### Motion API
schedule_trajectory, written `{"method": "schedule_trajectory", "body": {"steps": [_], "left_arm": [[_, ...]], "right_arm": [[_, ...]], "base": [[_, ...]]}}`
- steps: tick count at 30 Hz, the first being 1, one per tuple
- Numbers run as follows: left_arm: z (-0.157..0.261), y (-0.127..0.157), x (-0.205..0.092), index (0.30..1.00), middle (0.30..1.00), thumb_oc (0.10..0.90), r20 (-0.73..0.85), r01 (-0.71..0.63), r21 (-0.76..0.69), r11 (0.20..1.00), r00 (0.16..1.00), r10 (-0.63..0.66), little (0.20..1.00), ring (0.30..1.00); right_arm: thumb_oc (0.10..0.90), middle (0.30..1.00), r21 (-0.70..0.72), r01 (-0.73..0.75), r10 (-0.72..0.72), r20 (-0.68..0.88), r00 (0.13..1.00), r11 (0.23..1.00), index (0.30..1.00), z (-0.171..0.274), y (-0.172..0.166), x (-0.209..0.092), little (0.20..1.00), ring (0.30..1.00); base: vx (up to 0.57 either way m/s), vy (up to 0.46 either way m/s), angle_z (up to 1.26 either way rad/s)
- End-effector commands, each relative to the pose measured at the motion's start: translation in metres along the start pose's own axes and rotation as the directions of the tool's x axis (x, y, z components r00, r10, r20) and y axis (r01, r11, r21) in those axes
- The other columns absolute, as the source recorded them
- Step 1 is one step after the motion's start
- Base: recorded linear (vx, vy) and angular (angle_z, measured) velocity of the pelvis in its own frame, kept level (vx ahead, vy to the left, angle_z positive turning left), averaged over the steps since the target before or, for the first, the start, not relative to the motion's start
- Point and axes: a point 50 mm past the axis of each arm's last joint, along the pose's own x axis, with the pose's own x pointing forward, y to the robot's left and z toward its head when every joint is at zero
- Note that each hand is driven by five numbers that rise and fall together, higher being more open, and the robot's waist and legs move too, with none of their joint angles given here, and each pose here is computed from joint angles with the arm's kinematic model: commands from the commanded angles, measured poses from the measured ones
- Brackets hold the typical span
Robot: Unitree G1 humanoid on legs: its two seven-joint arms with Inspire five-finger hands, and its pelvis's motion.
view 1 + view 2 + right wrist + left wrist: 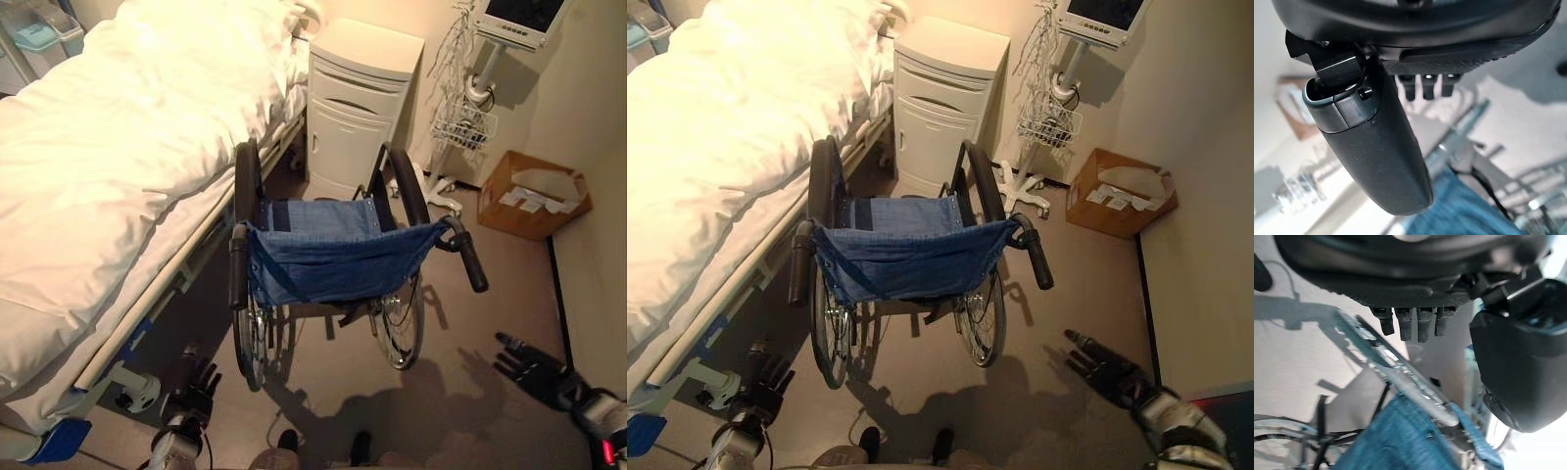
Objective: Push the wheelchair next to the bed
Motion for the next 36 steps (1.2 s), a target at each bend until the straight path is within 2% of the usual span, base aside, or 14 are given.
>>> {"method": "schedule_trajectory", "body": {"steps": [1, 3, 5, 7, 11, 15, 16, 19, 25, 29, 36], "left_arm": [[0.008, -0.008, 0.001, 0.900, 0.900, 0.800, 0.067, 0.039, 0.212, 0.976, 0.996, -0.055, 0.900, 0.900], [-0.001, -0.010, -0.001, 0.900, 0.900, 0.800, 0.046, 0.043, 0.301, 0.953, 0.997, -0.060, 0.900, 0.900], [-0.008, -0.012, -0.003, 0.900, 0.900, 0.800, 0.030, 0.043, 0.332, 0.942, 0.998, -0.056, 0.900, 0.900], [-0.020, -0.016, -0.006, 0.900, 0.900, 0.800, 0.008, 0.047, 0.408, 0.912, 0.998, -0.056, 0.900, 0.900], [-0.032, -0.021, -0.009, 0.900, 0.900, 0.800, 0.008, 0.049, 0.438, 0.898, 0.998, -0.059, 0.900, 0.900], [-0.041, -0.024, -0.013, 0.900, 0.900, 0.800, 0.001, 0.070, 0.484, 0.872, 0.997, -0.080, 0.900, 0.900], [-0.048, -0.027, -0.015, 0.900, 0.900, 0.800, -0.007, 0.089, 0.517, 0.852, 0.995, -0.100, 0.900, 0.900], [-0.055, -0.034, -0.017, 0.900, 0.900, 0.800, -0.033, 0.140, 0.561, 0.816, 0.989, -0.147, 0.900, 0.900], [-0.063, -0.055, -0.018, 0.900, 0.900, 0.800, -0.078, 0.240, 0.627, 0.741, 0.966, -0.247, 0.900, 0.900], [-0.067, -0.063, -0.019, 0.900, 0.900, 0.800, -0.105, 0.276, 0.630, 0.726, 0.956, -0.273, 0.900, 0.900], [-0.072, -0.071, -0.020, 0.900, 0.900, 0.800, -0.180, 0.362, 0.677, 0.641, 0.926, -0.333, 0.900, 0.900]], "right_arm": [[0.800, 0.900, -0.147, -0.158, 0.183, 0.178, 0.967, 0.977, 0.900, 0.018, 0.029, 0.007, 0.900, 0.900], [0.800, 0.900, -0.155, -0.164, 0.190, 0.170, 0.967, 0.974, 0.900, -0.007, 0.030, 0.011, 0.900, 0.900], [0.800, 0.900, -0.151, -0.167, 0.191, 0.166, 0.967, 0.974, 0.900, -0.023, 0.032, 0.014, 0.900, 0.900], [0.800, 0.900, -0.156, -0.159, 0.183, 0.151, 0.971, 0.975, 0.900, -0.057, 0.037, 0.017, 0.900, 0.900], [0.800, 0.900, -0.146, -0.112, 0.133, 0.140, 0.981, 0.983, 0.900, -0.089, 0.034, 0.016, 0.900, 0.900], [0.800, 0.900, -0.226, -0.054, 0.087, 0.137, 0.987, 0.973, 0.900, -0.104, 0.031, 0.014, 0.900, 0.900], [0.800, 0.900, -0.301, -0.048, 0.081, 0.100, 0.992, 0.952, 0.900, -0.116, 0.033, 0.012, 0.900, 0.900], [0.800, 0.900, -0.346, -0.081, 0.099, 0.035, 0.994, 0.935, 0.900, -0.136, 0.037, 0.010, 0.900, 0.900], [0.800, 0.900, -0.425, -0.095, 0.091, -0.029, 0.995, 0.900, 0.900, -0.151, 0.044, 0.009, 0.900, 0.900], [0.800, 0.900, -0.544, -0.156, 0.124, -0.095, 0.988, 0.825, 0.900, -0.157, 0.048, 0.008, 0.900, 0.900], [0.800, 0.900, -0.587, -0.180, 0.133, -0.123, 0.984, 0.790, 0.900, -0.156, 0.045, 0.007, 0.900, 0.900]], "base": [[0.00, 0.000, 0.00], [0.00, 0.005, 0.02], [-0.01, 0.015, 0.05], [-0.01, 0.017, 0.01], [0.00, 0.030, 0.01], [-0.01, 0.027, 0.01], [-0.02, 0.033, 0.03], [-0.02, 0.023, 0.01], [-0.02, 0.022, 0.00], [-0.03, 0.033, -0.03], [0.00, -0.001, 0.00]]}}
